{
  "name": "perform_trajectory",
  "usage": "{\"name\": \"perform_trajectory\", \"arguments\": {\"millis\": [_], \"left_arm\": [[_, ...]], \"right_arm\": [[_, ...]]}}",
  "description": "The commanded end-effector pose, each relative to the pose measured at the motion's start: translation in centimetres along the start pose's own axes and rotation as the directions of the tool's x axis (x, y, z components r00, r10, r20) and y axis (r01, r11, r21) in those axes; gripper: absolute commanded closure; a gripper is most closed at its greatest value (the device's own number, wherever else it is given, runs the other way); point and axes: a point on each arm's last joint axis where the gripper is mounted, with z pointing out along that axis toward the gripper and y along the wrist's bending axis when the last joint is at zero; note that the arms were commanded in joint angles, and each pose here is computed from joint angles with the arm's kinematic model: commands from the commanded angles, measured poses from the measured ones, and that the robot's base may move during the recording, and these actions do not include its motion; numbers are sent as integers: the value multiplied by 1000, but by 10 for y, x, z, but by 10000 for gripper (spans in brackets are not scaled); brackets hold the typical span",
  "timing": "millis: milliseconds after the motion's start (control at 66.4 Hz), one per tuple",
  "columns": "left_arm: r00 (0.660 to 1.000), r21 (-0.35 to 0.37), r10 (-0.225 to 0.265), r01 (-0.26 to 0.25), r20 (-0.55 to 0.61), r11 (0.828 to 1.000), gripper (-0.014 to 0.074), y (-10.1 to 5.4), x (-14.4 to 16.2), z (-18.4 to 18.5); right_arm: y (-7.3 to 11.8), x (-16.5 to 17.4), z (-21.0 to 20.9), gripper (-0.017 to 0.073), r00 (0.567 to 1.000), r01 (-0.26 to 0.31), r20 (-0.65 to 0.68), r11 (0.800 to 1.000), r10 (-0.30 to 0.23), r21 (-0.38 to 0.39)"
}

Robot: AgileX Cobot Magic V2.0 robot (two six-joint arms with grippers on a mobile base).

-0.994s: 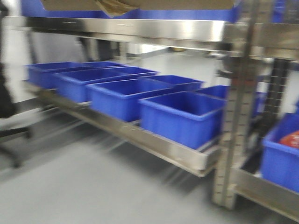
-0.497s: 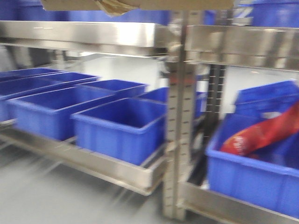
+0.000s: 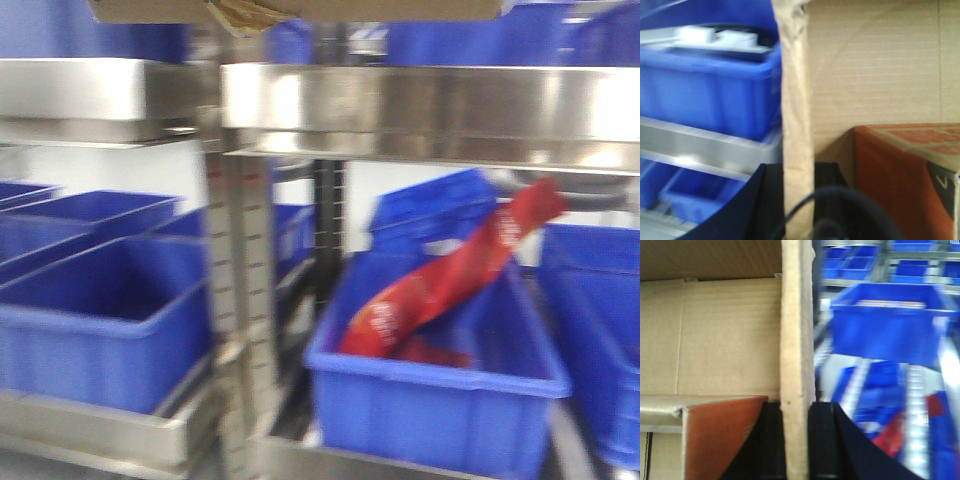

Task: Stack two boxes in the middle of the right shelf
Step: 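Turn and drive the base to the steel shelf with blue bins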

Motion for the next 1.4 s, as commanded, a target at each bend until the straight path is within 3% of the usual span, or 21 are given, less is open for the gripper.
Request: {"name": "perform_trajectory", "arguments": {"millis": [0, 1385], "left_arm": [[999, -1, -1, 1, 52, 1000, 705, 4, -7, -6], [999, -4, 1, -1, 54, 1000, 705, 5, -8, -6]], "right_arm": [[2, -15, -10, 727, 995, 9, 99, 999, -4, -50], [2, -15, -10, 727, 995, 9, 100, 999, -4, -51]]}}
